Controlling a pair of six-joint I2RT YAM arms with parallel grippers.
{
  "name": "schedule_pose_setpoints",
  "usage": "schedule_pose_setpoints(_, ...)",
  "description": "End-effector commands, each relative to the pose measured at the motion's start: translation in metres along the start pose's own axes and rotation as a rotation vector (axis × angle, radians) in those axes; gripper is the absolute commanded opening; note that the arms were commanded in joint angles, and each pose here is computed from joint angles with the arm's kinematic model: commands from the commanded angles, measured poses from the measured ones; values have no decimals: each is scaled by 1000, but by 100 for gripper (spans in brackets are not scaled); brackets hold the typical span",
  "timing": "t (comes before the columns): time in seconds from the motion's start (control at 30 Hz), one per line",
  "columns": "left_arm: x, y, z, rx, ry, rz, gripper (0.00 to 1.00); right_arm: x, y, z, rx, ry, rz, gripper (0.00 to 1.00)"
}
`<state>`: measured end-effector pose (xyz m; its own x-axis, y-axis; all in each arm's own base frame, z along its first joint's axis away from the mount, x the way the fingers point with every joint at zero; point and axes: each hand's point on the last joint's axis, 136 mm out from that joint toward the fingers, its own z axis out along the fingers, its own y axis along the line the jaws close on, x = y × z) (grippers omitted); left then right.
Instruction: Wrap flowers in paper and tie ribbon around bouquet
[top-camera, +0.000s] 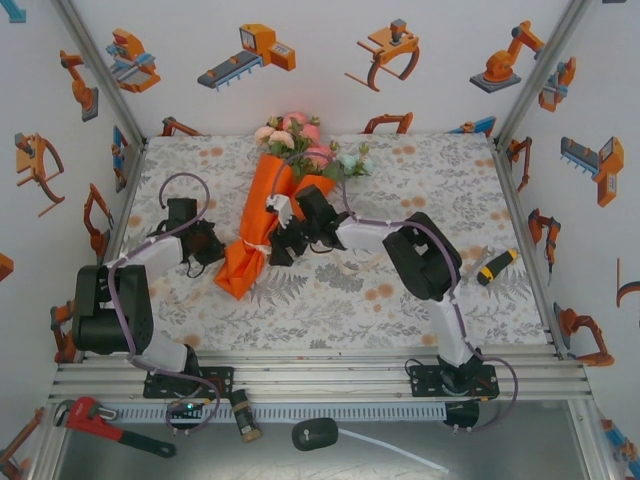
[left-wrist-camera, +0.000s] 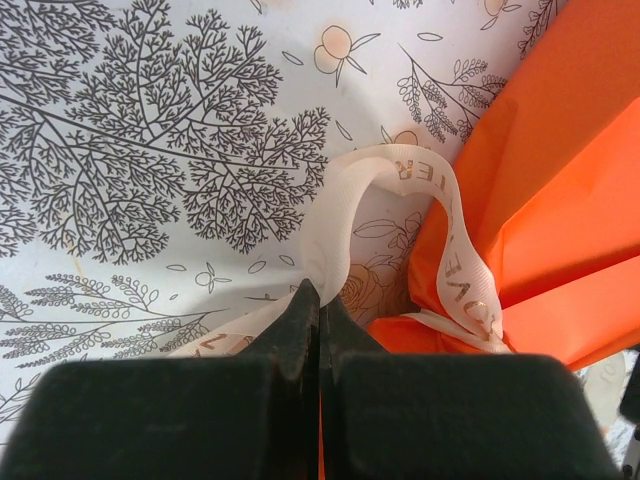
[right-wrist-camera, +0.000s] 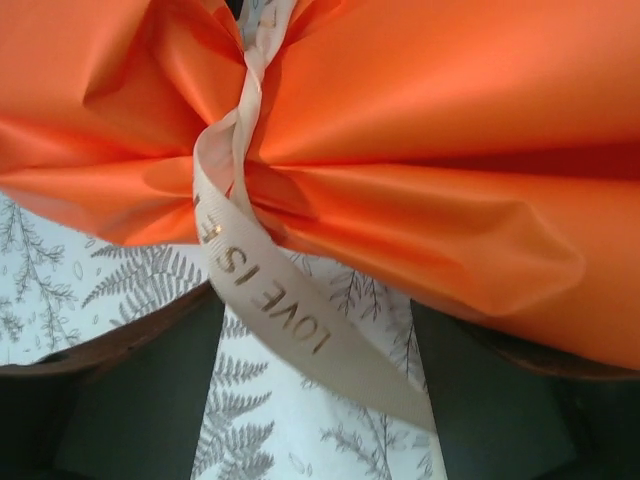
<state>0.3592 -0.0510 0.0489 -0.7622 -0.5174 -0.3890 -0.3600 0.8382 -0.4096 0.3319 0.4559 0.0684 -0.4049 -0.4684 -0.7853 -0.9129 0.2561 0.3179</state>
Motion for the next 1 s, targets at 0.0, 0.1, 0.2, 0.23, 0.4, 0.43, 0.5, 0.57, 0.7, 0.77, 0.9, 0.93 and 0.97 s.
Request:
schedule_pose_setpoints(0.0, -7, -10, -3, 22, -10, 16, 0, -17, 1, 2, 0, -39, 16, 40)
schedule_pose_setpoints(0.1, -7, -8, -8, 9, -19, 13, 0, -15, 0, -18, 58, -58, 45, 1)
schedule_pose_setpoints(0.2, 1, -12, -12, 41, -5, 1, 0, -7, -14, -56, 190, -112, 121, 0)
schedule_pose_setpoints(0.23, 5, -13, -13, 48, 4, -2, 0, -4, -26, -73, 257, -149, 177, 0)
schedule_pose_setpoints(0.4, 31, -14, -16, 53, 41, 16, 0, 38, -75, -153, 501, -274, 492, 0)
schedule_pose_setpoints(0.43, 35, -11, -16, 40, 43, 19, 0, 46, -81, -164, 520, -291, 535, 0)
schedule_pose_setpoints(0.5, 33, 0, -16, -12, 20, 15, 0, 63, -89, -178, 563, -298, 590, 0)
schedule_pose_setpoints(0.57, 27, 13, -19, -73, -13, 0, 0, 80, -98, -191, 621, -310, 655, 0)
schedule_pose_setpoints(0.7, 14, 34, -22, -124, -48, -52, 0, 110, -119, -225, 733, -398, 808, 0)
schedule_pose_setpoints(0.77, 8, 46, -24, -142, -63, -93, 0, 126, -128, -244, 799, -432, 878, 0)
schedule_pose_setpoints(0.9, 0, 72, -32, -197, -103, -175, 0, 167, -141, -276, 913, -483, 1039, 0)
schedule_pose_setpoints(0.93, -1, 76, -34, -209, -114, -185, 0, 175, -141, -282, 937, -490, 1063, 0)
schedule_pose_setpoints(0.97, -2, 78, -35, -216, -122, -191, 0, 181, -142, -287, 959, -491, 1078, 0)
